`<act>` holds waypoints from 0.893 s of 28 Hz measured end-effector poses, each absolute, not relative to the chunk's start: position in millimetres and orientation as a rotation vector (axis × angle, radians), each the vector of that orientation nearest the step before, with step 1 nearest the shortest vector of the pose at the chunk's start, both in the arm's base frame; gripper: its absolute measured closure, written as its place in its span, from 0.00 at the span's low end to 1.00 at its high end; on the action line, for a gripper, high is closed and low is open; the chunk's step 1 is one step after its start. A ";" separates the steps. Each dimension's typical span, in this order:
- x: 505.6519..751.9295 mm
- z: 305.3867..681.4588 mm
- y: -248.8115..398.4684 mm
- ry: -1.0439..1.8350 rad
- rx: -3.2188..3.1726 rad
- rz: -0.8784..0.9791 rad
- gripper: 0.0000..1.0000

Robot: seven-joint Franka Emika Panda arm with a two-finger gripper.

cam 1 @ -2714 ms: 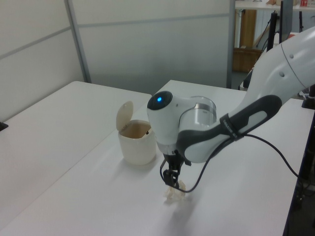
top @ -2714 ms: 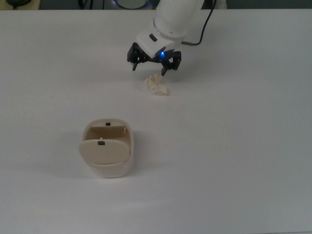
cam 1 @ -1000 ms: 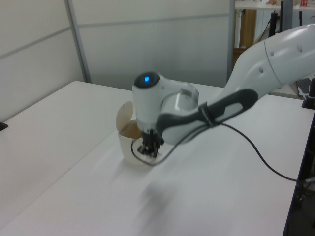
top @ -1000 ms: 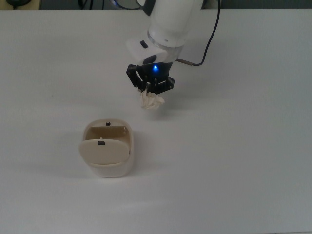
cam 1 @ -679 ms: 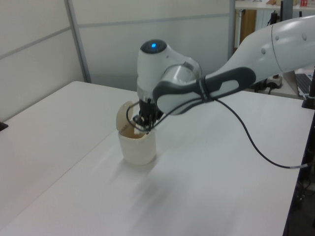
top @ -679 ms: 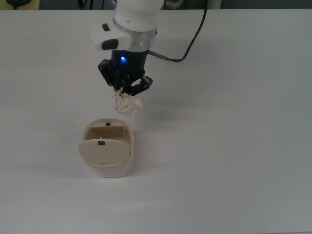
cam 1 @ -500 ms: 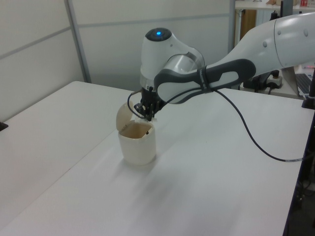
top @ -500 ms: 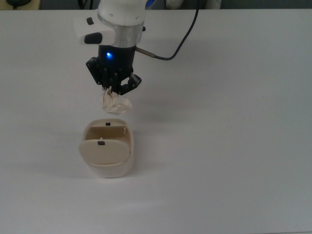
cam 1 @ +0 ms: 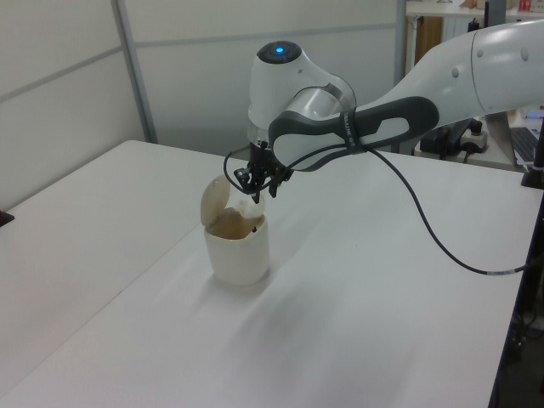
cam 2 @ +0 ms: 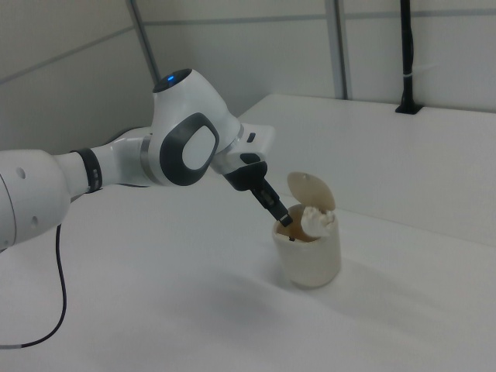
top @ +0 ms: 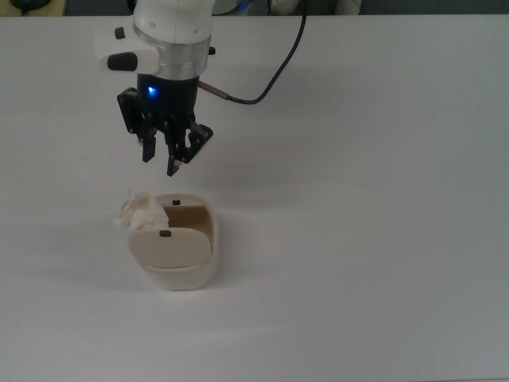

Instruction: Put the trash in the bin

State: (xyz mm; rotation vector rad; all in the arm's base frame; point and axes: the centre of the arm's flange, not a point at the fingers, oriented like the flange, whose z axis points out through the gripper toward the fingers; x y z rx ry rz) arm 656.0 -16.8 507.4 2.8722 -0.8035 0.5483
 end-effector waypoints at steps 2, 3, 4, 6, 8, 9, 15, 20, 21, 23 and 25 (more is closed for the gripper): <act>657.9 506.3 -16.7 -0.826 2.866 0.541 0.51; 659.4 505.6 -16.7 -0.842 2.862 0.535 0.44; 660.5 505.4 -16.5 -0.851 2.860 0.533 0.42; 662.4 505.5 -16.3 -0.858 2.857 0.535 0.35; 664.0 506.1 -16.1 -0.861 2.856 0.537 0.23; 664.3 506.1 -16.1 -0.862 2.856 0.537 0.20; 662.3 506.0 -17.1 -0.862 2.850 0.491 0.00; 650.3 499.7 -19.8 -0.706 2.861 0.283 0.00; 647.8 498.7 -19.9 -0.672 2.868 0.243 0.00; 641.7 496.4 -19.2 -0.584 2.897 0.148 0.00; 635.6 496.1 -18.4 -0.490 2.924 0.066 0.00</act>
